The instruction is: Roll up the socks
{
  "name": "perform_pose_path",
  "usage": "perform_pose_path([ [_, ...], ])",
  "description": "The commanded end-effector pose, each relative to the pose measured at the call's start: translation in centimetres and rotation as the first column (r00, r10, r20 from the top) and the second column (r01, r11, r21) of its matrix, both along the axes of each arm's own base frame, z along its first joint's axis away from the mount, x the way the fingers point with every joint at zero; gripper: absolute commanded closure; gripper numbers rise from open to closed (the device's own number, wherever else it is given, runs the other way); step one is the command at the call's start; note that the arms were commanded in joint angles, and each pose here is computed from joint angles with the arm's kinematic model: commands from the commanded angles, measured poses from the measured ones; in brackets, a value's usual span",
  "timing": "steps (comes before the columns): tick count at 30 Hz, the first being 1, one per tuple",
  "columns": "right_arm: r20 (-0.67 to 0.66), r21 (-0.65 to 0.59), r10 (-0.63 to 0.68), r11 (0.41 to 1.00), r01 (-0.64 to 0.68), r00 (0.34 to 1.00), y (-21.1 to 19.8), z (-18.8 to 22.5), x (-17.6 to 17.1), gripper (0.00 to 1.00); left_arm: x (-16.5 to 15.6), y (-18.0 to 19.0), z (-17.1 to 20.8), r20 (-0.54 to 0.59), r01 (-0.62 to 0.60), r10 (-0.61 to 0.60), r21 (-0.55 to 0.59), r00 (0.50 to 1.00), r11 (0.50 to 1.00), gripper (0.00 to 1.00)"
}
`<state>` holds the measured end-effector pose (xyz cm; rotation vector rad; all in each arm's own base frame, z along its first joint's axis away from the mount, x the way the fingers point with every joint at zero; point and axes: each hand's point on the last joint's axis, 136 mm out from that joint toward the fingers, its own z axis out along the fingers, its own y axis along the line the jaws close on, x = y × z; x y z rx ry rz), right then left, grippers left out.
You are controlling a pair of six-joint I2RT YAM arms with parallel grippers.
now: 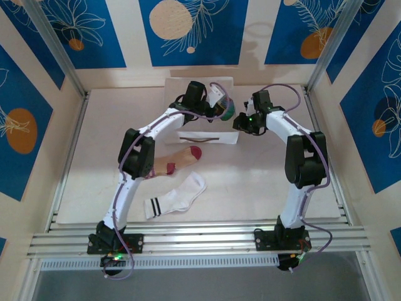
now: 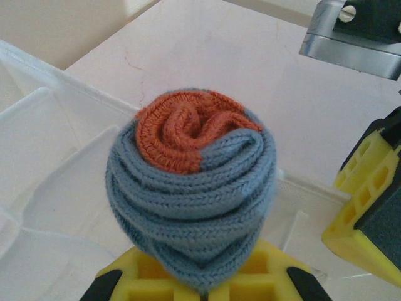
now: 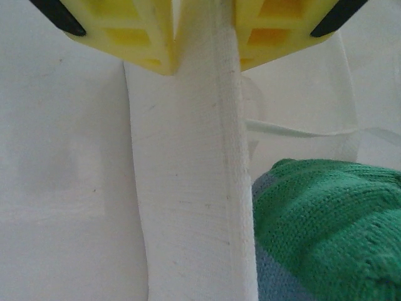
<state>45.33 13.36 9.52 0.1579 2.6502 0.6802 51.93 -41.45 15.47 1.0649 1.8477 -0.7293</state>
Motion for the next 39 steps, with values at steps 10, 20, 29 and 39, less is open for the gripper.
perform_pose_path([
  [10,-0.010,0.017,-0.003,1.000,0.003,1.000,-0.5,0.4,-1.0,0.78,-1.9,0.4,-0.4,-0.016,0.061,-0.060,0.038,0.998,0.997,1.00],
  [20,-0.002,0.032,-0.003,0.999,0.003,1.000,-0.5,0.5,-1.0,0.81,-2.8,0.7,-3.9,-0.043,0.086,-0.080,0.186,0.996,0.979,1.00],
  [29,0.009,0.024,0.018,1.000,-0.018,1.000,0.1,0.4,-1.2,0.81,-3.5,-0.3,-6.5,-0.080,0.124,-0.105,0.287,0.991,0.950,1.00],
  [39,0.020,0.003,0.028,1.000,-0.028,0.999,0.5,0.5,-0.9,0.81,-3.4,0.1,-8.8,-0.130,0.104,-0.062,0.348,0.990,0.932,0.96],
])
